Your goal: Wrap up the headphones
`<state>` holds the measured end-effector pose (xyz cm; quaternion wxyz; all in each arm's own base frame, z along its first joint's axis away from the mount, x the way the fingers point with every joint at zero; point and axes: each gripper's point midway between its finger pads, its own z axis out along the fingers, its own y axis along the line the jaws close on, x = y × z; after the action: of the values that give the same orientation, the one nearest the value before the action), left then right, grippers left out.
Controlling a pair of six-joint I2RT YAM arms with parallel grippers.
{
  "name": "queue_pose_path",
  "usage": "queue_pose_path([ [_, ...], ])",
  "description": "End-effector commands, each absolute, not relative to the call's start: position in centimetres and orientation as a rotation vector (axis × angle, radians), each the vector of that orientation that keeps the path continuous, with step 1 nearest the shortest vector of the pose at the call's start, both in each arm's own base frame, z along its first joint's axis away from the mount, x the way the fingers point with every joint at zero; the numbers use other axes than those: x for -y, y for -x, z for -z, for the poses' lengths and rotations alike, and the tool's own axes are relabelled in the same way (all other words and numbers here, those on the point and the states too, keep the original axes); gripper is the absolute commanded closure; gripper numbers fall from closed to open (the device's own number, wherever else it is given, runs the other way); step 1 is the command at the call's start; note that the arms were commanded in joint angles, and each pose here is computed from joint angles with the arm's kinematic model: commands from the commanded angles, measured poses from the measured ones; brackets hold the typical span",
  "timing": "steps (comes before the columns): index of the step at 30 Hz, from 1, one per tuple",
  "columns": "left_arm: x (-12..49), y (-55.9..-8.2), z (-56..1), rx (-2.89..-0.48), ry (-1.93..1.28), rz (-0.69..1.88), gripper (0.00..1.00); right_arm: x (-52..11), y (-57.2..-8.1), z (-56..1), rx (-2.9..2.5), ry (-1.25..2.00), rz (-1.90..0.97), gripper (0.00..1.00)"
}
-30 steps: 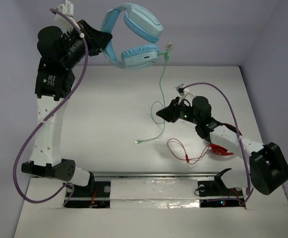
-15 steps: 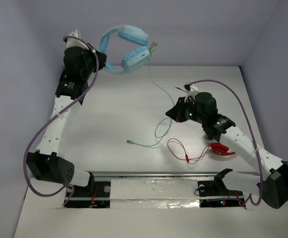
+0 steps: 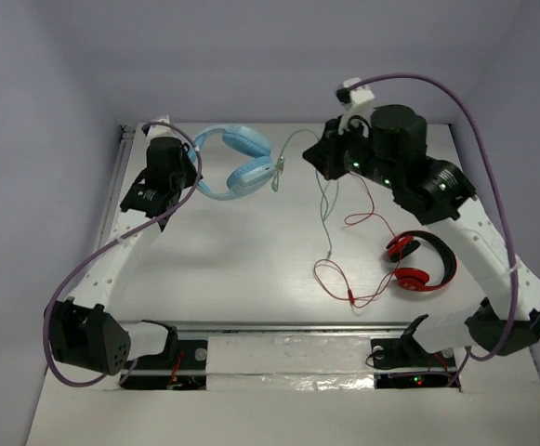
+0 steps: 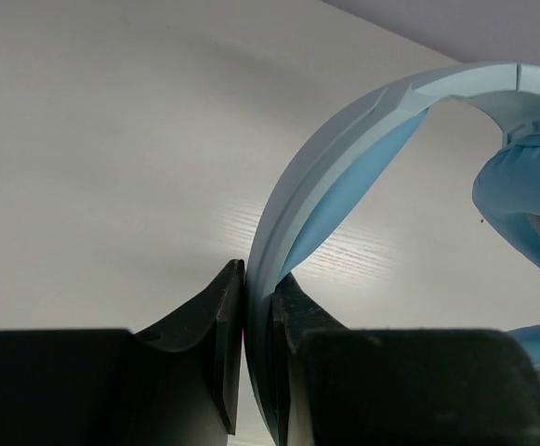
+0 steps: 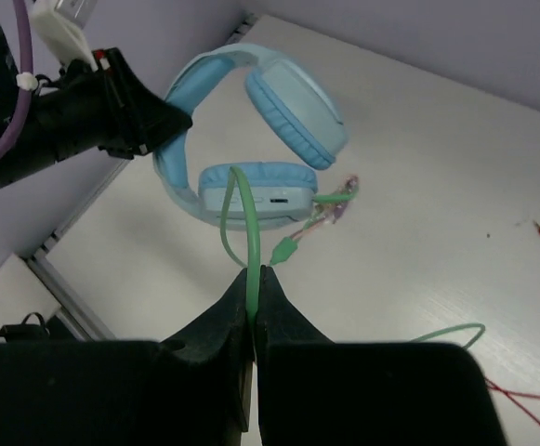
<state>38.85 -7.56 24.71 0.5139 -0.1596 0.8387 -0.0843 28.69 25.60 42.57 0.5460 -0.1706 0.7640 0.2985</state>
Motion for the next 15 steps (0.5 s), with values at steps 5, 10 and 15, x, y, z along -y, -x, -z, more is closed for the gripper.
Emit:
queue_pose_path([
  [5,7.6,-39.2,-31.8,-1.823,0.317,0.253,1.00,-31.9,-26.6,-36.0,-1.933,0.937,-0.480,1.00],
  [10,8.0,-38.9,-33.2,-1.792,0.295,0.288,1.00,-34.3,-24.2,-33.7,-1.989,1.135,-0.422,1.00],
  [15,10.2,-38.8,-33.0,-1.826,0.192,0.372,1.00,-35.5,-24.4,-33.6,-1.950,1.131,-0.443,1.00],
])
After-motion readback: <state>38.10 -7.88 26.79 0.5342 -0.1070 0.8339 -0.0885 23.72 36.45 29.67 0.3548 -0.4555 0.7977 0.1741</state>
